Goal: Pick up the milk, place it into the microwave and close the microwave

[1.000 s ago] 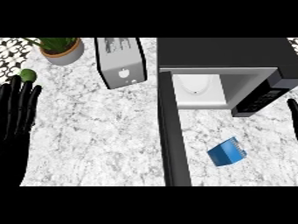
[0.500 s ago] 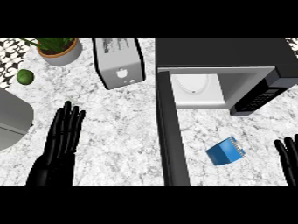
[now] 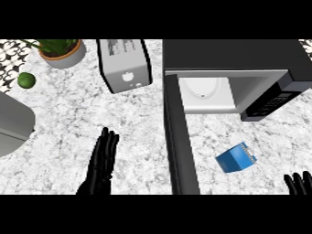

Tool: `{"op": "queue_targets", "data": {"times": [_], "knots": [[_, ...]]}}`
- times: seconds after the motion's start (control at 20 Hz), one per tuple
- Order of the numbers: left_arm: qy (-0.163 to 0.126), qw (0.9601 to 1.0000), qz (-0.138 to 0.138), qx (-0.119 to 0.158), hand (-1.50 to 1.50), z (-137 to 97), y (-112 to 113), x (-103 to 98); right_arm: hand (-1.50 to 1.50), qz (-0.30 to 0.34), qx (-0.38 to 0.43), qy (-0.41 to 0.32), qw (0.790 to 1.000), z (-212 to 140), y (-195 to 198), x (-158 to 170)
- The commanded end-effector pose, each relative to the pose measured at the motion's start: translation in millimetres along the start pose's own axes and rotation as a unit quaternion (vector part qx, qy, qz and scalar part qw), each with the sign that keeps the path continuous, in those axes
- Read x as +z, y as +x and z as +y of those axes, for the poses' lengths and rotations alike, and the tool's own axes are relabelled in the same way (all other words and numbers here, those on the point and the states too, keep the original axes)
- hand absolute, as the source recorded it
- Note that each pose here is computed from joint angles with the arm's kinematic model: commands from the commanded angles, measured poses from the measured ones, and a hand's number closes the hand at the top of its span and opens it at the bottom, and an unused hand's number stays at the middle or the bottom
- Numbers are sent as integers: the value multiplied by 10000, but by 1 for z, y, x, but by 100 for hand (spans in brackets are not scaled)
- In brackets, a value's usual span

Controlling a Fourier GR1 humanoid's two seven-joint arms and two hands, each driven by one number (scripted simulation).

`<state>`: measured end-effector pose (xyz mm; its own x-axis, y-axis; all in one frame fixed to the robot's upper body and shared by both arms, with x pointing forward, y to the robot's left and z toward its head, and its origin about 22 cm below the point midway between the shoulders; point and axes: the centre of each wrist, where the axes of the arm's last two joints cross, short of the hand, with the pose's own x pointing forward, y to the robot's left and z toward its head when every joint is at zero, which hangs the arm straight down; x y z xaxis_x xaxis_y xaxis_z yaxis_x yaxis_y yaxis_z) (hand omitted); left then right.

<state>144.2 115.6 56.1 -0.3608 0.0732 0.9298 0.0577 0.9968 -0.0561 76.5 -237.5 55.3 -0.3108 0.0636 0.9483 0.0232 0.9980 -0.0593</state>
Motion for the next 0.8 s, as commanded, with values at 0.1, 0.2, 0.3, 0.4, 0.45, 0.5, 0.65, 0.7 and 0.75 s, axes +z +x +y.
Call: {"op": "queue_targets", "data": {"times": [0.1,0.2,0.3,0.4,0.45,0.5,0.65,0.7,0.75], "knots": [[48,9999,81,76,-150,-8,-14,29,-150,78,178,-91,9998,0,-34,13],[87,10000,32,19,-150,-17,-10,18,-150,-6,212,-231,9995,1,-55,22],[40,10000,28,-66,-150,-28,-18,10,-150,5,240,-373,9990,5,-50,11],[-29,9999,85,60,-150,-13,-4,21,-150,116,223,-373,9990,3,-69,-6],[2,9999,90,91,-150,-31,-11,39,-150,154,202,-356,9990,-2,-76,19],[-50,9999,117,117,-150,-27,-14,26,-150,190,267,-331,9989,5,-76,-1],[-99,9997,132,194,-150,-39,-10,35,-150,137,265,-395,9988,-5,-102,13],[-129,9996,163,164,-150,-22,-22,25,-150,116,280,-490,9983,-18,-96,-17],[-167,9996,182,124,-150,-29,-14,33,-150,185,322,-495,9981,-22,-112,5]]}}
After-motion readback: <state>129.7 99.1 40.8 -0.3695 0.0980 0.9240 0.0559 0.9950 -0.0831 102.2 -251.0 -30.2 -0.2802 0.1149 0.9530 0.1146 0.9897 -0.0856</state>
